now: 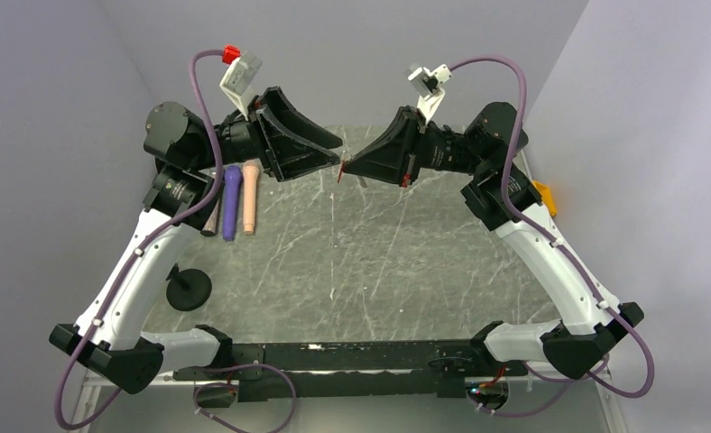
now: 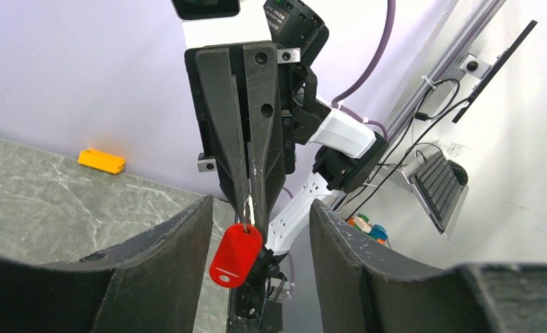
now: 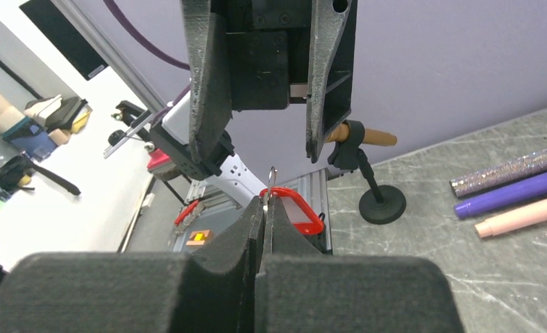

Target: Remove the keys from the keyring

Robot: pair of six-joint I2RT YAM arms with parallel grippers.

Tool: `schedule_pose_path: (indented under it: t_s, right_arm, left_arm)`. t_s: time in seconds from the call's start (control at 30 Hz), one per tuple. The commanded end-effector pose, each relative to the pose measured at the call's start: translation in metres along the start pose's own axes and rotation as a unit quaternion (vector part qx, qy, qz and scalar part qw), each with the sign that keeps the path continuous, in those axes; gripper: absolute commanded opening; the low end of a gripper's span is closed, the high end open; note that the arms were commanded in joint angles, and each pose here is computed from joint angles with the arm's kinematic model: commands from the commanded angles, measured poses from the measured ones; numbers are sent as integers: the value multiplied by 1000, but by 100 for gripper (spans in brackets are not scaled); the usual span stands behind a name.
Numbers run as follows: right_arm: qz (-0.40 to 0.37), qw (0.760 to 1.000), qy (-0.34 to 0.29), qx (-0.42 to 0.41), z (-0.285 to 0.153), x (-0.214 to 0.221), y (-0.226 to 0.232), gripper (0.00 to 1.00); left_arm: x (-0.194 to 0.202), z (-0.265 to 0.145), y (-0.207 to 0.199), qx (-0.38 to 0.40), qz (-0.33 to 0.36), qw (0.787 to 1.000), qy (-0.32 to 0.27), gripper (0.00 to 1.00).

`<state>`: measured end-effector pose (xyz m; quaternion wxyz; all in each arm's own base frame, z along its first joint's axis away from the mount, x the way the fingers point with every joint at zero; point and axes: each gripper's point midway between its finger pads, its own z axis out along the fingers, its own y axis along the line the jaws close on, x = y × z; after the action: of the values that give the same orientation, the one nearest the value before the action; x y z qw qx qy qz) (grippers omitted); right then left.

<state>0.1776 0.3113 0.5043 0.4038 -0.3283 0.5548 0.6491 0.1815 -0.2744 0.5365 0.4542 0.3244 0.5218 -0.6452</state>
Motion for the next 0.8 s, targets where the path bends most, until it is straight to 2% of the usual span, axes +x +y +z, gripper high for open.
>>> schedule_pose_path:
  t_s: [0.0, 0.27, 0.77]
  right_arm:
    - [-50, 998, -30, -40, -1, -27, 30, 0]
    - [-51, 997, -34, -40, 1, -30, 29, 0]
    - [-49, 997, -31, -42, 2, -28, 28, 0]
  left_arm:
    - [-18, -3, -25, 28, 35, 999, -25, 56]
    - [-16, -3, -22, 22, 37, 999, -20, 42]
    - [-10, 0, -15, 12, 41, 999, -4, 30]
